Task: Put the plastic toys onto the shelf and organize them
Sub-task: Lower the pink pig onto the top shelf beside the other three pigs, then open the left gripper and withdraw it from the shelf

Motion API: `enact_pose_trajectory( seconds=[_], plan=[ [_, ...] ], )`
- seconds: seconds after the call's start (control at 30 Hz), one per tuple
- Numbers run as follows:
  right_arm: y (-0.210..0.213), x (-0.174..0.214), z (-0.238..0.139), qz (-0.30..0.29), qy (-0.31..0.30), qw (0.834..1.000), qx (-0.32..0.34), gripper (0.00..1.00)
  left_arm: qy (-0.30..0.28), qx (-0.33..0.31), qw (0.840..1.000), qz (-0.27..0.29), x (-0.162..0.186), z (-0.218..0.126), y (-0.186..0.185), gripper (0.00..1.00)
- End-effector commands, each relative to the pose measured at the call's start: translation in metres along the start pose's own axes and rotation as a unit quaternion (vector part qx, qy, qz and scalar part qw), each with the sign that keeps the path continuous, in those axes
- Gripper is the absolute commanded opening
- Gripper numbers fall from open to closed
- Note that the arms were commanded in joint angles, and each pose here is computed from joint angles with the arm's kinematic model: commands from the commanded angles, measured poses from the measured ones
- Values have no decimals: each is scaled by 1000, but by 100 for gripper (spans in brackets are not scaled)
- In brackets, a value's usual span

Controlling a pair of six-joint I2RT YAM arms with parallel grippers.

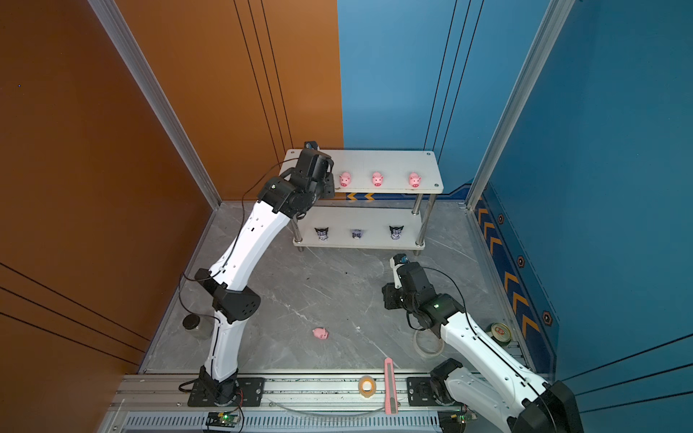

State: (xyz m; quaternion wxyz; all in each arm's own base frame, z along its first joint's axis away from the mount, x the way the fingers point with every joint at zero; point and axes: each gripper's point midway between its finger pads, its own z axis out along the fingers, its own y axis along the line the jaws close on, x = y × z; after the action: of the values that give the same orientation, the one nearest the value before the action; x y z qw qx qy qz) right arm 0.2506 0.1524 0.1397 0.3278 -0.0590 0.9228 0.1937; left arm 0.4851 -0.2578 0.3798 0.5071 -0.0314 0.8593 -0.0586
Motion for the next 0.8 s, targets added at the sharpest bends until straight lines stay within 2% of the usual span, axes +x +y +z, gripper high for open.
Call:
enact_pose_trajectory(
  seconds=[0.0, 0.47, 0.77],
  plan=[
    [-2, -5, -2, -8, -4, 1000, 12, 23, -2, 10, 1000, -10, -4, 5, -2, 44],
    [1, -6, 3, -7, 2, 1000, 7, 23, 0, -4, 1000, -4, -5, 0, 12, 35],
    [1, -5, 3, -6, 4, 1000, 7, 23, -6, -18, 1000, -3, -8, -5, 21, 35]
  ],
)
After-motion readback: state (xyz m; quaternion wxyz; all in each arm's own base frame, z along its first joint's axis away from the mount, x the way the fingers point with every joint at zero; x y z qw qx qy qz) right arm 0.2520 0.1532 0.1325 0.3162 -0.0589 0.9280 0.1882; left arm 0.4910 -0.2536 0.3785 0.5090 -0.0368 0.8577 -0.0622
